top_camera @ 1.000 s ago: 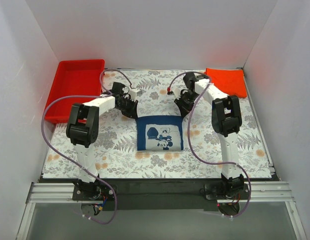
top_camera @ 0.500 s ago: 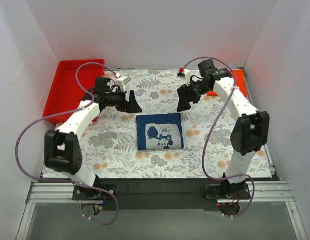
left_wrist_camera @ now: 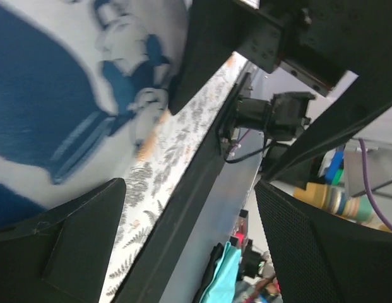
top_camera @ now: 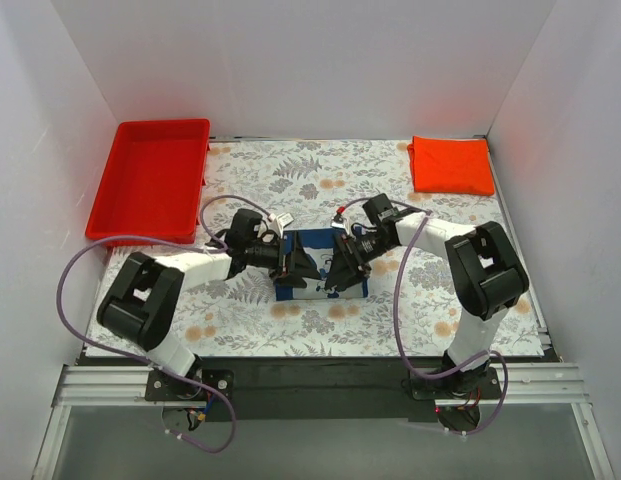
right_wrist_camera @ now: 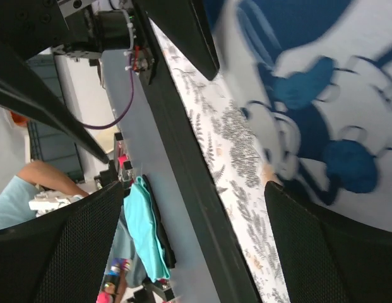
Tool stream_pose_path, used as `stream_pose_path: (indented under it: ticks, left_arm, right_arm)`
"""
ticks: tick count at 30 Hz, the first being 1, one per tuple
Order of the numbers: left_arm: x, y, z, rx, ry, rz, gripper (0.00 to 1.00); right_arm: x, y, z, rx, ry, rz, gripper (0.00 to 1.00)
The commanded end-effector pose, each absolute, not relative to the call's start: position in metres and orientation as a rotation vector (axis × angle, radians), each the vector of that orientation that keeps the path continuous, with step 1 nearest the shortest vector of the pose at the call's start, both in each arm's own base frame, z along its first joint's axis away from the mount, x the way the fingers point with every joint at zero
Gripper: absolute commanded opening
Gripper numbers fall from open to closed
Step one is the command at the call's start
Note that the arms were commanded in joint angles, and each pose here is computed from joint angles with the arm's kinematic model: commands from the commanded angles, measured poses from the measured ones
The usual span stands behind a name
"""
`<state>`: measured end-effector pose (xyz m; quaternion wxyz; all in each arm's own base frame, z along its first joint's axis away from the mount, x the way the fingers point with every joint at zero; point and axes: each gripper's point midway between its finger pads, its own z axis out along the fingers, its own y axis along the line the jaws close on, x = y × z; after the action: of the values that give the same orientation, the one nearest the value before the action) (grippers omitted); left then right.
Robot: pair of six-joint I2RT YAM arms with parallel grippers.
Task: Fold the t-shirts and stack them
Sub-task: Fold the tshirt
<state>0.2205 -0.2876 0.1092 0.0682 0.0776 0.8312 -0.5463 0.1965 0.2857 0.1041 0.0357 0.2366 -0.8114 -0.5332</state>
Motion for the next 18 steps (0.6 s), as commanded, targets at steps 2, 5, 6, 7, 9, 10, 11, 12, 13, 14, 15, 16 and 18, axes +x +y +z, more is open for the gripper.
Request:
stream_pose_path:
  ticks: [2, 5, 6, 7, 9, 10, 11, 12, 13, 14, 15, 16, 18]
  left_arm:
    - [0.223, -0.280, 0.065, 0.080, 2.611, -1.559, 0.84]
    - [0.228, -0.259, 0.023, 0.005, 2.735, -1.375, 0.86]
    - [0.226, -0.250, 0.011, -0.045, 2.787, -1.334, 0.87]
    - [0.226, -0.242, 0.003, -0.093, 2.807, -1.306, 0.88]
    - [0.232, -0.228, 0.001, -0.183, 2.802, -1.316, 0.88]
    - [0.231, -0.226, 0.005, -0.175, 2.790, -1.355, 0.88]
    - [0.230, -0.228, 0.014, -0.130, 2.764, -1.411, 0.88]
    - [0.214, -0.237, 0.033, -0.031, 2.741, -1.571, 0.88]
    - [0.210, -0.242, 0.058, 0.121, 2.654, -1.627, 0.88]
    - [0.197, -0.249, 0.073, 0.231, 2.617, -1.670, 0.88]
    - [0.191, -0.252, 0.088, 0.293, 2.573, -1.701, 0.88]
    - [0.190, -0.253, 0.104, 0.343, 2.512, -1.697, 0.88]
    - [0.200, -0.258, 0.140, 0.393, 2.379, -1.672, 0.88]
  right_arm:
    - [0.212, 0.272, 0.057, 0.572, -2.555, -1.577, 0.98]
    - [0.224, 0.246, 0.022, 0.436, -2.616, -1.487, 0.99]
    - [0.231, 0.235, 0.017, 0.376, -2.637, -1.483, 0.98]
    - [0.232, 0.230, 0.012, 0.345, -2.641, -1.468, 0.98]
    - [0.234, 0.223, 0.012, 0.317, -2.650, -1.465, 0.98]
    - [0.231, 0.223, 0.015, 0.323, -2.643, -1.474, 0.98]
    - [0.230, 0.227, 0.032, 0.339, -2.619, -1.544, 0.98]
    - [0.229, 0.230, 0.045, 0.348, -2.597, -1.590, 0.98]
    - [0.231, 0.234, 0.071, 0.389, -2.604, -1.655, 0.98]
    - [0.231, 0.239, 0.092, 0.428, -2.574, -1.729, 0.98]
    - [0.232, 0.242, 0.107, 0.464, -2.570, -1.775, 0.98]
    - [0.234, 0.243, 0.128, 0.512, -2.580, -1.826, 0.98]
    - [0.246, 0.248, 0.152, 0.547, -2.606, -1.878, 0.98]
